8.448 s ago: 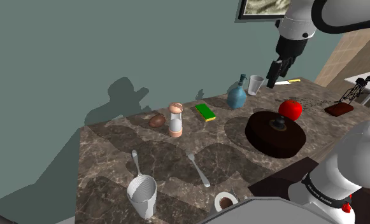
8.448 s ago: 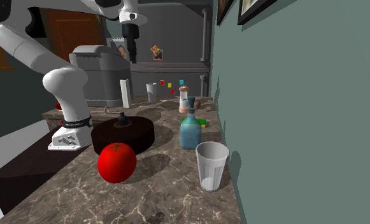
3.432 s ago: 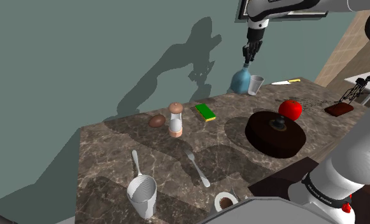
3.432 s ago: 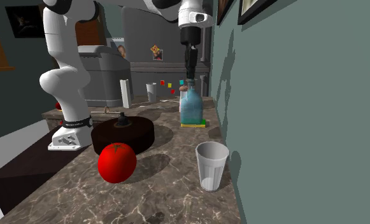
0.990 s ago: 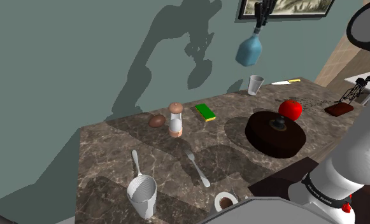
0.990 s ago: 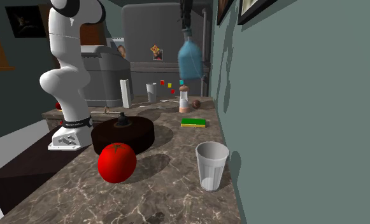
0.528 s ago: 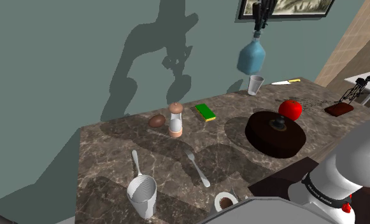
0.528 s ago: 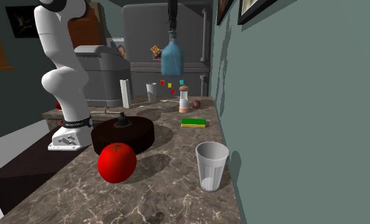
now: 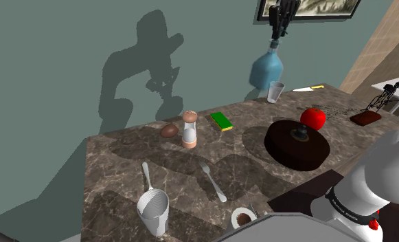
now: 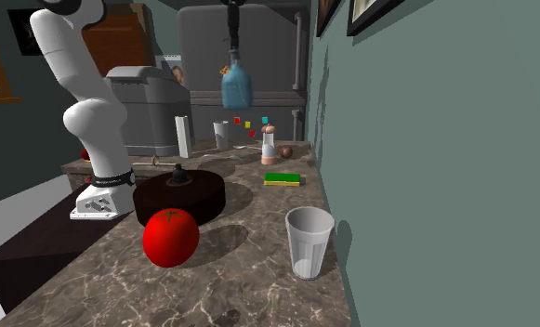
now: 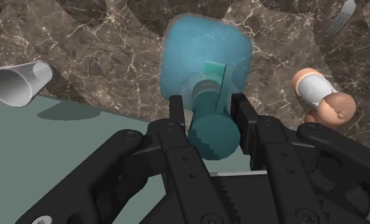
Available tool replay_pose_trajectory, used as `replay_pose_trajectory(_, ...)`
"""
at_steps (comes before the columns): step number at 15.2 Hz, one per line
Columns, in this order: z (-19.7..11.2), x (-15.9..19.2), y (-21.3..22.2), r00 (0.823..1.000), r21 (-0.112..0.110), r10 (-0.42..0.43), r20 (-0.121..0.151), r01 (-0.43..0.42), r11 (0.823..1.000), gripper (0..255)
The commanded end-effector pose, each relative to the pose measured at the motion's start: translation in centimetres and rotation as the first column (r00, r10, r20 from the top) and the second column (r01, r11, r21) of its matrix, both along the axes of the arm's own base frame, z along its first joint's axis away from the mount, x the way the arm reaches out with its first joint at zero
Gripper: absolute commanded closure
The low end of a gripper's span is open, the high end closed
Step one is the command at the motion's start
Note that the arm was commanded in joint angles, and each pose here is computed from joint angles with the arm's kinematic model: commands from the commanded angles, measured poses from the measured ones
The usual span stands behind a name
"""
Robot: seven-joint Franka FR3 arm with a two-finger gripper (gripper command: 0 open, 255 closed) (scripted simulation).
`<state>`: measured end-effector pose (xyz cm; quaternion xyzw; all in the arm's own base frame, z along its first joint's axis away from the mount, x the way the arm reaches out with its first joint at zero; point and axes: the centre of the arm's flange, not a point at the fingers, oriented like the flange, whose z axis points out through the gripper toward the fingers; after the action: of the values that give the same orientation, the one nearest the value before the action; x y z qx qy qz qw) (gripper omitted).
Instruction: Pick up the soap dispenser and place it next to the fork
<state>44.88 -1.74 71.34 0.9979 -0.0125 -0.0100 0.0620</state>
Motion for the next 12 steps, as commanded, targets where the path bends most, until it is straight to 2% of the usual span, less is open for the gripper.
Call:
replay_pose_trajectory(1,0.2,-1.3,2.3,1.0,0.0,-0.001,0.0,0.001,1.0,255)
replay_pose_trajectory(11,0.2,-7.4,14.7,1.0,0.0,-0.001,0.0,0.001,1.0,255)
replay_pose_trajectory(12,-0.3,-7.4,14.7,1.0,0.0,-0.001,0.0,0.001,1.0,255)
